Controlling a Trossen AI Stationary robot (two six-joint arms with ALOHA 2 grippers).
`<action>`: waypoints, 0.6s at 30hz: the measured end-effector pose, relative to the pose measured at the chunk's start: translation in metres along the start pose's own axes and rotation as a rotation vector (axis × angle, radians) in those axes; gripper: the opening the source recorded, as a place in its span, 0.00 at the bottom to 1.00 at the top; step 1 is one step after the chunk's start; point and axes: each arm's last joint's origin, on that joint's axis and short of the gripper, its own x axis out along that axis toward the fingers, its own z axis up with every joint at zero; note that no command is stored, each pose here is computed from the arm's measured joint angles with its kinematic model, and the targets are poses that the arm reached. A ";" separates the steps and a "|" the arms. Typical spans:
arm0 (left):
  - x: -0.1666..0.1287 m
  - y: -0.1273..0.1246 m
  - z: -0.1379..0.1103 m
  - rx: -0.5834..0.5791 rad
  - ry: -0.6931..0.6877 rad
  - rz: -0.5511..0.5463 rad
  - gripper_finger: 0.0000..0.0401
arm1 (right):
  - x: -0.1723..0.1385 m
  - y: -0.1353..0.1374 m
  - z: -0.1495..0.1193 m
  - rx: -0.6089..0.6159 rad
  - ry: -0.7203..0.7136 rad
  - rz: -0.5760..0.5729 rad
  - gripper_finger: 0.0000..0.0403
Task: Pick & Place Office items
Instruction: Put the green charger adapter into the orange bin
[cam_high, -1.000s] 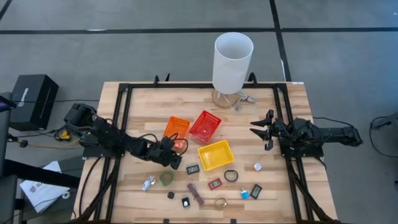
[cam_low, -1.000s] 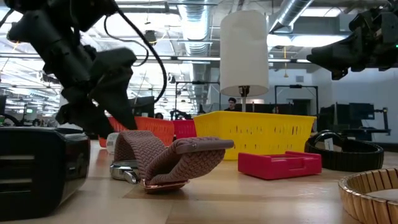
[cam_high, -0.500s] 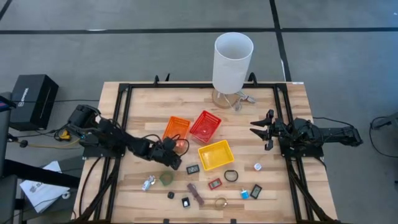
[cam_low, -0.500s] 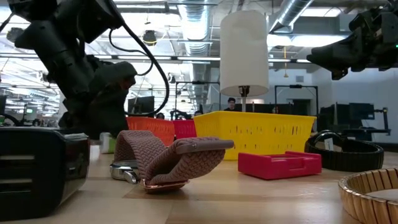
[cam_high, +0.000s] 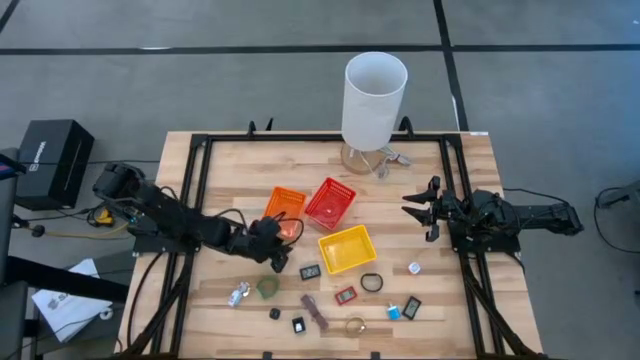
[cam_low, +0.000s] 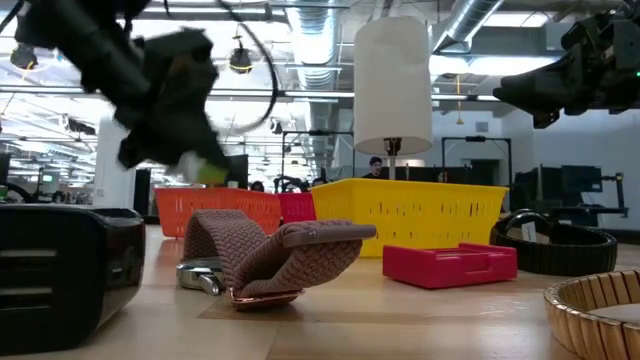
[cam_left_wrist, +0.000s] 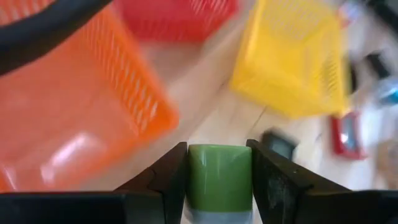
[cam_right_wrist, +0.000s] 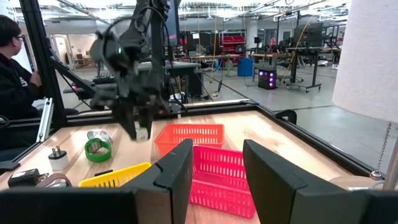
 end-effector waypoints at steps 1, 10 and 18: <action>-0.004 -0.001 0.004 0.018 -0.031 -0.008 0.36 | 0.000 0.000 0.000 0.000 -0.001 0.000 0.33; -0.014 0.017 0.041 0.239 -0.211 0.132 0.37 | 0.000 0.000 0.000 0.000 0.000 -0.001 0.33; 0.021 0.049 0.052 0.265 -0.129 0.295 0.37 | 0.000 0.000 0.000 0.000 0.000 -0.001 0.33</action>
